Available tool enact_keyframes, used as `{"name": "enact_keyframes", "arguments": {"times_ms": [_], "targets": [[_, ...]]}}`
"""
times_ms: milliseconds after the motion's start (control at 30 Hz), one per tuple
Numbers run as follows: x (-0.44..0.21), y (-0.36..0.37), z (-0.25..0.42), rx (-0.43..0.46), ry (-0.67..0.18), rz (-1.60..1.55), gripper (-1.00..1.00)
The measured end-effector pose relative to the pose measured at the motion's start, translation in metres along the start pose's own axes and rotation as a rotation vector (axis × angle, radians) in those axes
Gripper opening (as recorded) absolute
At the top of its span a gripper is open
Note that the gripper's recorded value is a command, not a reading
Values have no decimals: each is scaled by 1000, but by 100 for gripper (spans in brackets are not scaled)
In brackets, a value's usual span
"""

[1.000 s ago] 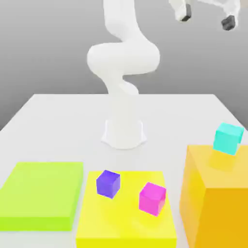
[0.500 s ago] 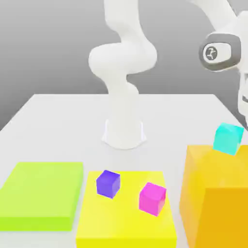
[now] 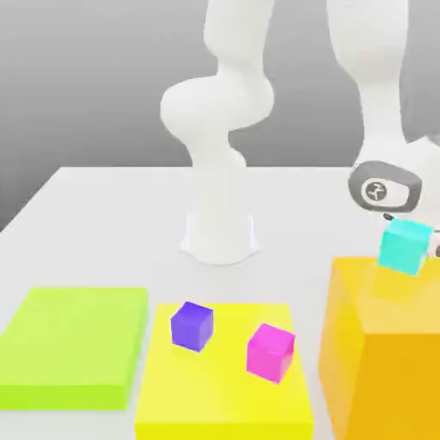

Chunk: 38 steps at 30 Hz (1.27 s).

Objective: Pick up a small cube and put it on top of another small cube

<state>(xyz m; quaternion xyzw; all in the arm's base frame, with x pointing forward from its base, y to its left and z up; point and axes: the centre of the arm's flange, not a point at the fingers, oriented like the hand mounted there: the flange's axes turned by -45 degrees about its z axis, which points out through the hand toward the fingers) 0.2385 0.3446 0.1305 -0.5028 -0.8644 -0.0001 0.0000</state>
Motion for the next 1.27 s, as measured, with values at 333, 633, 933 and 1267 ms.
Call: {"name": "enact_keyframes", "arguments": {"times_ms": [333, 633, 933, 1267], "targets": [[0, 1, -37, 0, -2, -1, -100], [-73, 85, -202, -166, 114, 76, -100], [-283, 71, -240, -123, 64, 215, -100], [-338, 34, -133, 1, 3, 268, 100]]}}
